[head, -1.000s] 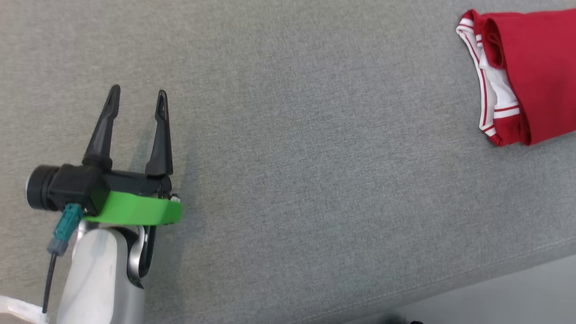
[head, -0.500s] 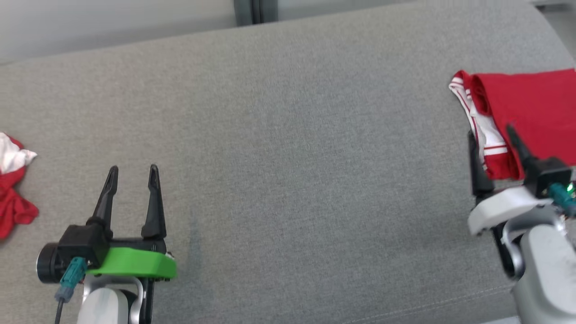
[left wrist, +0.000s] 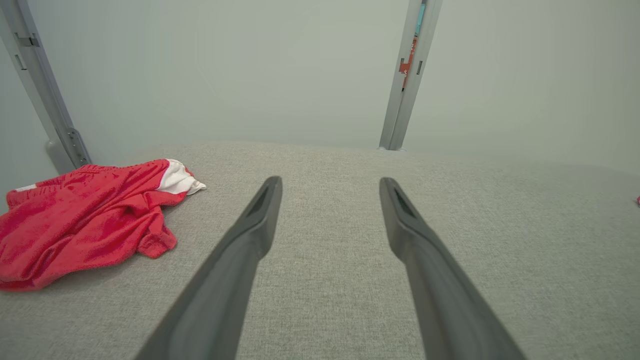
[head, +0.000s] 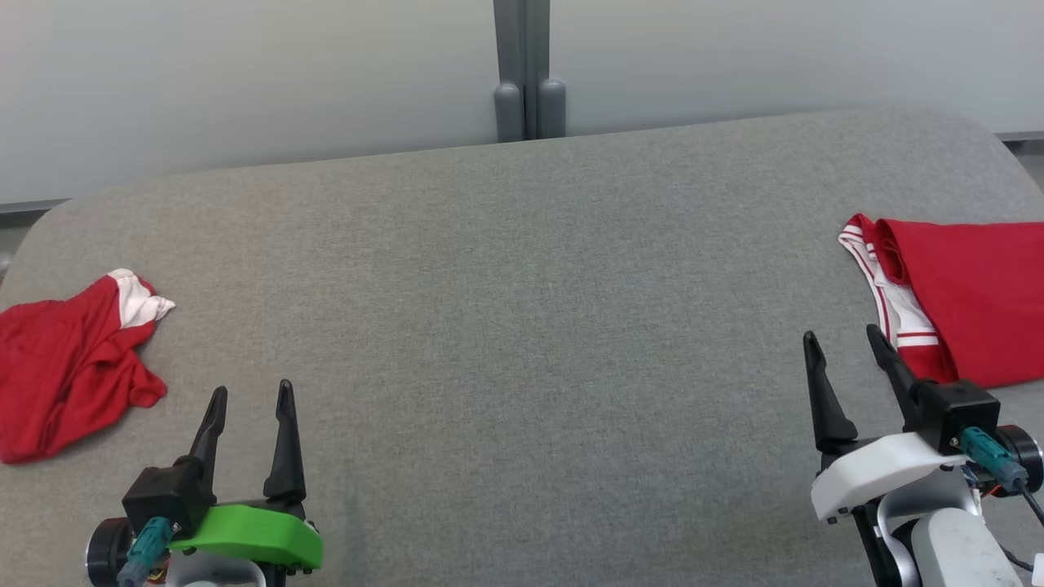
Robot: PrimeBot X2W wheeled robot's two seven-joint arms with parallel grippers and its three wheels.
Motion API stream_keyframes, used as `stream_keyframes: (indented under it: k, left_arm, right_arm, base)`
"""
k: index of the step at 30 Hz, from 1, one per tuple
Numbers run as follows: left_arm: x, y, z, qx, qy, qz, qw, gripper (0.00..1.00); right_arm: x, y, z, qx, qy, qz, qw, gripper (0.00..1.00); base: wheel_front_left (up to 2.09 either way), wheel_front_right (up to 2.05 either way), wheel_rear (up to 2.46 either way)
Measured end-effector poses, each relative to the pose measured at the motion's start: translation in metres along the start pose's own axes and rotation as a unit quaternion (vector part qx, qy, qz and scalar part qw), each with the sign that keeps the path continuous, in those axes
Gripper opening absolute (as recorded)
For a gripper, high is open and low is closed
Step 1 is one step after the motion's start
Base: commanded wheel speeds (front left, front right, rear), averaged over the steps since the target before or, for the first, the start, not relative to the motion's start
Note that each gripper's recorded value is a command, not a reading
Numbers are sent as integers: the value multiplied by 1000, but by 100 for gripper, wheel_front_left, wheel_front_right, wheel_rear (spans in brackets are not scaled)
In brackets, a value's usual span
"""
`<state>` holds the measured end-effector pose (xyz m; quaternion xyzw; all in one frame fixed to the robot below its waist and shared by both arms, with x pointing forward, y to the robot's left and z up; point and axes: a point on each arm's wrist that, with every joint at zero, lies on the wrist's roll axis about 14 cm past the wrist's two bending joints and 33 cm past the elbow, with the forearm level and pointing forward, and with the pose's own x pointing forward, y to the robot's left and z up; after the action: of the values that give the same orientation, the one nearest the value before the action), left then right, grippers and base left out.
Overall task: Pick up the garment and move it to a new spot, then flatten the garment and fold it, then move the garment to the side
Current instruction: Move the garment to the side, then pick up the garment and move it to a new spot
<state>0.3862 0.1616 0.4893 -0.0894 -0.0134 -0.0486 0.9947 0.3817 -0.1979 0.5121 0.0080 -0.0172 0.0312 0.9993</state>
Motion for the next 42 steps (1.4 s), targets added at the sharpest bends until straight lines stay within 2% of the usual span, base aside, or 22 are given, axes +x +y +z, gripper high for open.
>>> stream_keyframes:
  k: [8, 27, 42]
  left_arm:
    - [-17, 19, 9, -6, -13, 32, 999, 100]
    - [-17, 24, 13, -3, -20, 40, 999, 100]
    - [-62, 74, 26, 15, -36, 126, 991, 100]
  right_arm:
    - [0, 26, 0, 15, 2, 30, 999, 100]
    - [5, 36, -5, 21, 8, 40, 999, 100]
    - [26, 114, -11, 33, 17, 149, 988, 100]
  base:
    - [0, 0, 0]
    - [0, 0, 0]
    - [0, 0, 0]
